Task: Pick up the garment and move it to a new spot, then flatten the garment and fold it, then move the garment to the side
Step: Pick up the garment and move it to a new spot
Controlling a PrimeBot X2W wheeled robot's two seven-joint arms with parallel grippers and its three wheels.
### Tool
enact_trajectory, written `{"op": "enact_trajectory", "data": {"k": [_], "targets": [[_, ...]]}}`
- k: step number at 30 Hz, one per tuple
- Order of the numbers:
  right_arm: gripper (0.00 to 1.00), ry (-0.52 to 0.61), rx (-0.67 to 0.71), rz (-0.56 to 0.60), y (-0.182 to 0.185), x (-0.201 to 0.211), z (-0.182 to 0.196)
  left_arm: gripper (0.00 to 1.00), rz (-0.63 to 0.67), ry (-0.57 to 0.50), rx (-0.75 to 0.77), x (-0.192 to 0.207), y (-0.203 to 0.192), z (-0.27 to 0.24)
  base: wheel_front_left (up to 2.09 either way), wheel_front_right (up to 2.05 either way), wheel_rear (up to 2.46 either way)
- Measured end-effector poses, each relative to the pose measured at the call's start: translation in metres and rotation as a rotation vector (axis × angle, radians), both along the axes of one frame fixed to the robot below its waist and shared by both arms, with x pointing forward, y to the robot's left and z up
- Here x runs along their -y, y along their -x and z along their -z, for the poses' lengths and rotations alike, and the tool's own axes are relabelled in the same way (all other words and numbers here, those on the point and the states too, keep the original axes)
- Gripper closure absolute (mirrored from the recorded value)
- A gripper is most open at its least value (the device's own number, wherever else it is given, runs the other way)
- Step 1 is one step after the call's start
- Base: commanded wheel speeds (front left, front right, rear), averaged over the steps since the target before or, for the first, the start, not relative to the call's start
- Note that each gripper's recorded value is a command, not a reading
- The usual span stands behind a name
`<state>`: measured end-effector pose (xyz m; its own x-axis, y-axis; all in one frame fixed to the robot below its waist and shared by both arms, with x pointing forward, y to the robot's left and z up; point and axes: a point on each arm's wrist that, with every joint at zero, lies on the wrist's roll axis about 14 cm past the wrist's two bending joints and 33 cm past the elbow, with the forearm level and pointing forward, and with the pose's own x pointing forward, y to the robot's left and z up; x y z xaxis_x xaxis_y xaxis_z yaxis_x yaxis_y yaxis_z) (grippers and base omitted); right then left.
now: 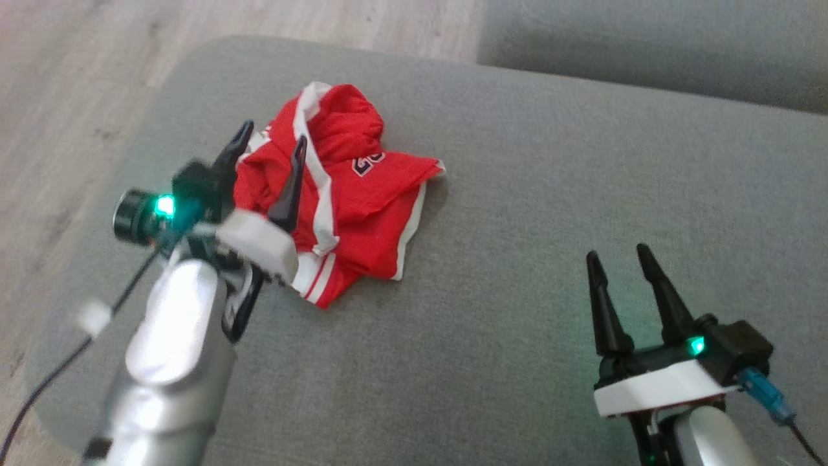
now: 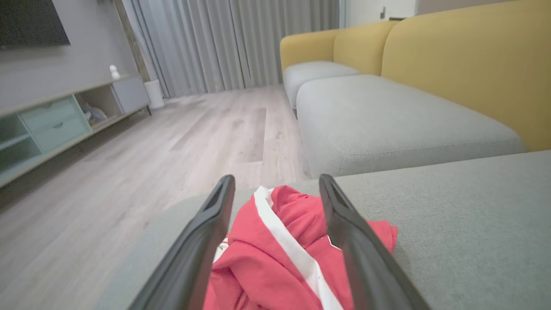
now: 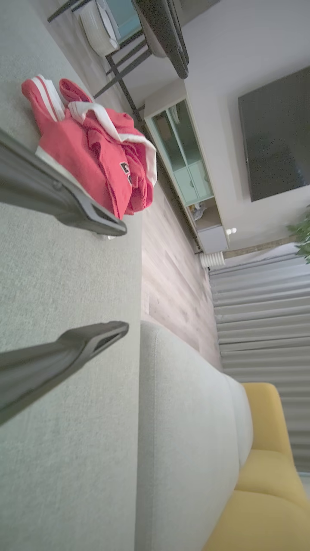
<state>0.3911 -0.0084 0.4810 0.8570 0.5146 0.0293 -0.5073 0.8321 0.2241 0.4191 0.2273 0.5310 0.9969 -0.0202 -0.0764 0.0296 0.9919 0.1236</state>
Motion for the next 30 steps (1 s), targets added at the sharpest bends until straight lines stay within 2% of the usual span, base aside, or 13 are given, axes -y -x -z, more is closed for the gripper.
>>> {"op": "enact_trajectory", "data": {"k": [9,17,18,19,24,30], "targets": [[0.0,0.002,-0.031,0.075,-0.02,0.023,0.015,0.0,0.034,-0.019,-0.381,0.0,-0.042,0.066,0.0,0.0,0.0],[0.0,0.009,-0.058,0.121,-0.024,0.039,0.026,0.0,0.009,-0.043,-0.521,-0.007,-0.052,0.103,0.0,0.0,0.0],[0.0,0.01,-0.059,0.123,-0.024,0.04,0.026,0.73,0.002,-0.043,-0.534,-0.009,-0.051,0.107,0.0,0.0,0.0],[0.0,0.011,-0.06,0.125,-0.024,0.04,0.026,1.0,-0.004,-0.044,-0.541,-0.01,-0.05,0.109,0.0,0.0,0.0],[0.0,0.012,-0.046,0.13,-0.024,0.042,0.021,1.0,0.002,-0.022,-0.462,-0.009,-0.055,0.096,0.0,0.0,0.0],[0.0,0.007,-0.005,0.134,-0.02,0.043,0.005,1.0,0.053,0.081,-0.104,0.011,-0.081,0.006,0.0,0.0,0.0]]}}
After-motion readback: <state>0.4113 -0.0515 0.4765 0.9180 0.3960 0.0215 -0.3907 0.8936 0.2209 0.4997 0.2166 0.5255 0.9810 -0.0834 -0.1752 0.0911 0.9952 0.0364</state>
